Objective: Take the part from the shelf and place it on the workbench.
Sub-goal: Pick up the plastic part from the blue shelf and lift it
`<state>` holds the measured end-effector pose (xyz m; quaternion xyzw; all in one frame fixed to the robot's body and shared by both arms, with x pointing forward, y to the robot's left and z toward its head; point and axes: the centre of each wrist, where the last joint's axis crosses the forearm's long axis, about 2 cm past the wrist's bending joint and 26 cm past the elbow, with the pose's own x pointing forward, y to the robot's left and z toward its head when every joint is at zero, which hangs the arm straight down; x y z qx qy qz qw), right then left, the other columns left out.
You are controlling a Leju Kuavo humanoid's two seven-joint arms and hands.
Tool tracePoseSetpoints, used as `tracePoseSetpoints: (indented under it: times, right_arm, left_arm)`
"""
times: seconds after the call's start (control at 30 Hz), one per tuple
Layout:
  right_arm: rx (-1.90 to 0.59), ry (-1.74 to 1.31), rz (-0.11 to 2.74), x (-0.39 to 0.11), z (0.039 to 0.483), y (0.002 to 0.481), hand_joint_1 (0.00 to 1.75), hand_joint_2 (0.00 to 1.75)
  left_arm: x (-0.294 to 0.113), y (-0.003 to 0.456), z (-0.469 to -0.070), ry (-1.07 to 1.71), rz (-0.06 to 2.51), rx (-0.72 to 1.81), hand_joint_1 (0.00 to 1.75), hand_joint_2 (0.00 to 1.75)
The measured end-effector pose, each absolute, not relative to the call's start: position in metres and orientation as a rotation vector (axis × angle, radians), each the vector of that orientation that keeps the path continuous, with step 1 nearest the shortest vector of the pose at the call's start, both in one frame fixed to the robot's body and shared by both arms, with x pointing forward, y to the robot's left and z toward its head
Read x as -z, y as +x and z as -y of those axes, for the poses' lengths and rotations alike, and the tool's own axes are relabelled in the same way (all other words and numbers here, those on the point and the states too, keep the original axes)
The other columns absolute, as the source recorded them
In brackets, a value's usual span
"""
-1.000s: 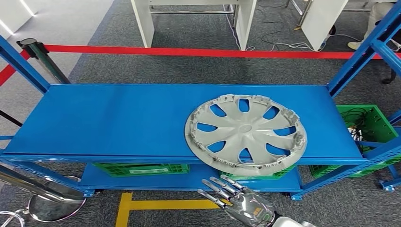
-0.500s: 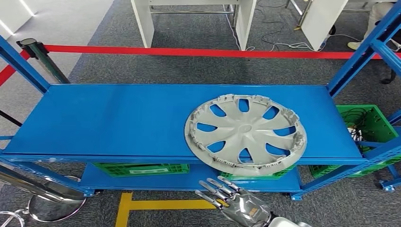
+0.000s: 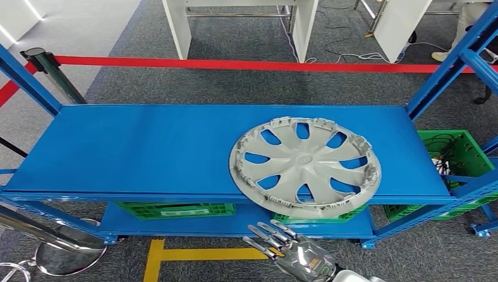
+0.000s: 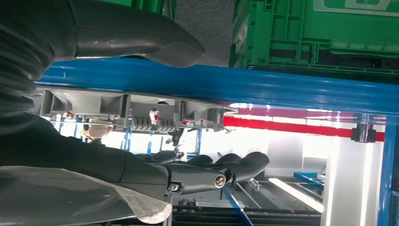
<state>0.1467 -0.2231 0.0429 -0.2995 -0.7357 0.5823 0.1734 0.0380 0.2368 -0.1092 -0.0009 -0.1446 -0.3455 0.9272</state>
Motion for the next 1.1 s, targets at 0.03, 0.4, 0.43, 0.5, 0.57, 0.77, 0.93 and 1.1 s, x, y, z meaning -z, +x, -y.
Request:
tracePoseSetpoints:
  times: [0.03,0.4,0.43,0.5,0.57,0.77,0.93,1.1]
  right_arm:
    - [-1.652,-0.849,2.086,-0.0426,0.2231,0.1467,0.00,1.75]
    - [-1.659,-0.846,2.083,-0.0415,0.2228,0.1473,0.00,1.75]
    - [-1.659,-0.846,2.083,-0.0414,0.2228,0.1473,0.00,1.75]
    - [-1.660,-0.845,2.083,-0.0413,0.2228,0.1473,0.00,1.75]
    - [-1.661,-0.845,2.082,-0.0411,0.2228,0.1473,0.00,1.75]
    - [-1.670,-0.840,2.073,-0.0389,0.2231,0.1469,0.00,1.75]
    - [-1.674,-0.839,2.066,-0.0375,0.2233,0.1472,0.00,1.75]
    - [-1.666,-0.833,2.047,-0.0347,0.2228,0.1497,0.00,1.75]
  left_arm:
    - [0.1092,0.0380,-0.2368,-0.002,0.296,0.708,0.00,0.00]
    - [0.1091,0.0380,-0.2367,-0.001,0.297,0.708,0.00,0.00]
    - [0.1091,0.0380,-0.2367,-0.001,0.297,0.708,0.00,0.00]
    - [0.1091,0.0380,-0.2367,-0.001,0.297,0.708,0.00,0.00]
    - [0.1091,0.0380,-0.2365,-0.001,0.297,0.708,0.00,0.00]
    - [0.1087,0.0380,-0.2331,-0.002,0.297,0.707,0.00,0.00]
    - [0.1087,0.0380,-0.2325,-0.003,0.297,0.707,0.00,0.00]
    - [0.1087,0.0379,-0.2323,-0.010,0.298,0.708,0.00,0.00]
